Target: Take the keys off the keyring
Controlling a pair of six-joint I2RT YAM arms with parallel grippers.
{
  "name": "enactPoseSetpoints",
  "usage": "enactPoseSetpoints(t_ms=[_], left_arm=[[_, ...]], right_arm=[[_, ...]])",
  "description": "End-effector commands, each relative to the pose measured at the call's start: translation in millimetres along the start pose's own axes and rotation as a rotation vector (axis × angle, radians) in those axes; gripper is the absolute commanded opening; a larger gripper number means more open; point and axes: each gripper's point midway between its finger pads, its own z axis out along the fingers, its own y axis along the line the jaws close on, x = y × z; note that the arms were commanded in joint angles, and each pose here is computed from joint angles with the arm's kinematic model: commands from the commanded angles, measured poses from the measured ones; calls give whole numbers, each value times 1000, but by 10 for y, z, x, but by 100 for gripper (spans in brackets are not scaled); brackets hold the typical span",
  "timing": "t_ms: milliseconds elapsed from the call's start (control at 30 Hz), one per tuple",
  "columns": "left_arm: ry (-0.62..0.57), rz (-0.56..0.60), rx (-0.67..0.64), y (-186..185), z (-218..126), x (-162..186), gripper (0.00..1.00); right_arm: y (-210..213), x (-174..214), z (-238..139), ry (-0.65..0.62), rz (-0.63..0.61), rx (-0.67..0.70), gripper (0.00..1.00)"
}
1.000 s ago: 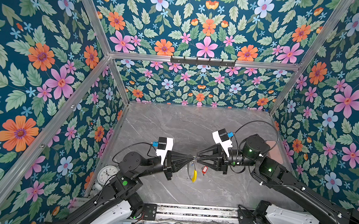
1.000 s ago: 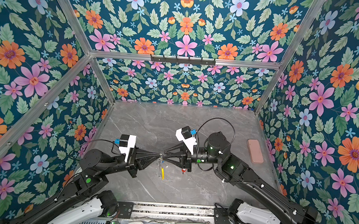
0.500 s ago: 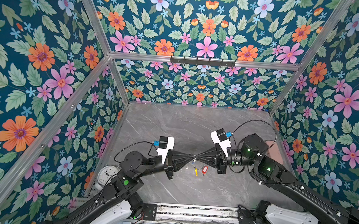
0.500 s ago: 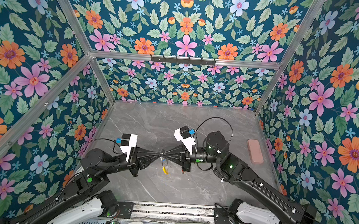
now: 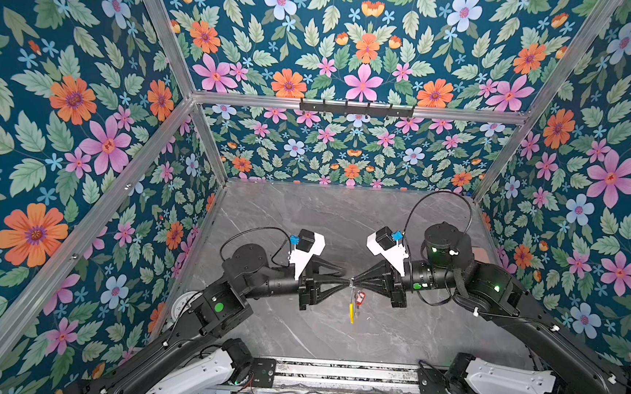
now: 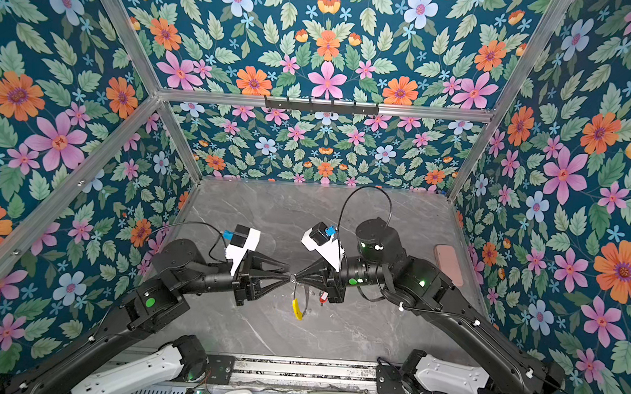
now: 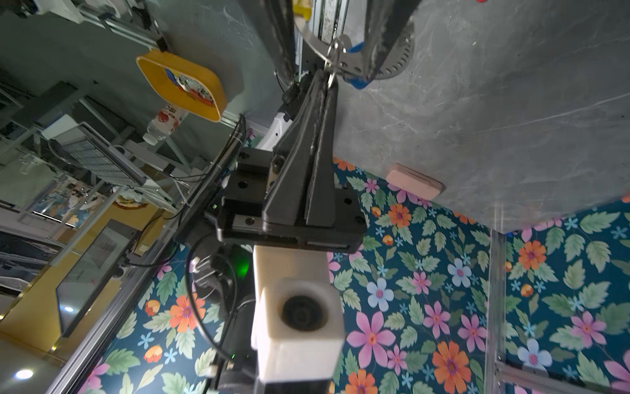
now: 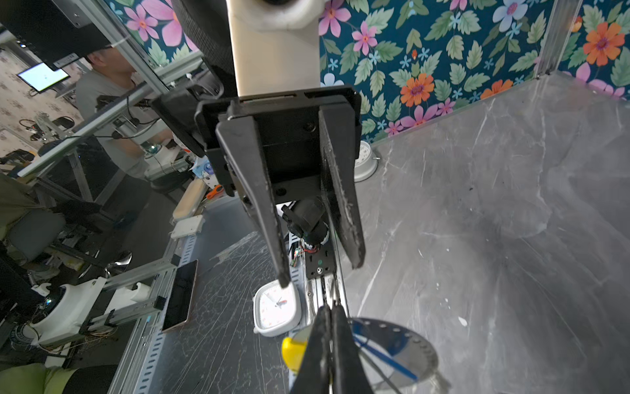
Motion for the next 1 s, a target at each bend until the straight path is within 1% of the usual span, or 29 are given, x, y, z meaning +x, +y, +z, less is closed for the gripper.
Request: enactPoseSetpoints(t_ms=[0,67,367,467,567,767,800,900,967], left_arm=[[98,-24,65,-74,34,162,29],[111,-28,69,-62,60,175,28],[110,-25,105,-98,89,168,16],[115,-32,104,-80,104,187,17],[117,-36,105,-70,116,194,20],[117,-37,90,-43,120,195,21],[117,-34,90,-49,115,195,20],[107,-23,99,-79,102,168,11],[102,-20,102,-86,98,156,10]], right_arm=[[-37,180,-13,88,-2,24,0],[-42,171,-6,89,-5,24,0],[-92,122,16,73,-15,45,0],[-87,106,22,66,-16,42,0],[-74,87,31,58,-21,38,0],[-22,45,28,38,-37,26,0],[-26,42,26,37,-38,28,0],[-37,42,33,34,-37,33,0],[-35,25,35,24,-38,34,0]])
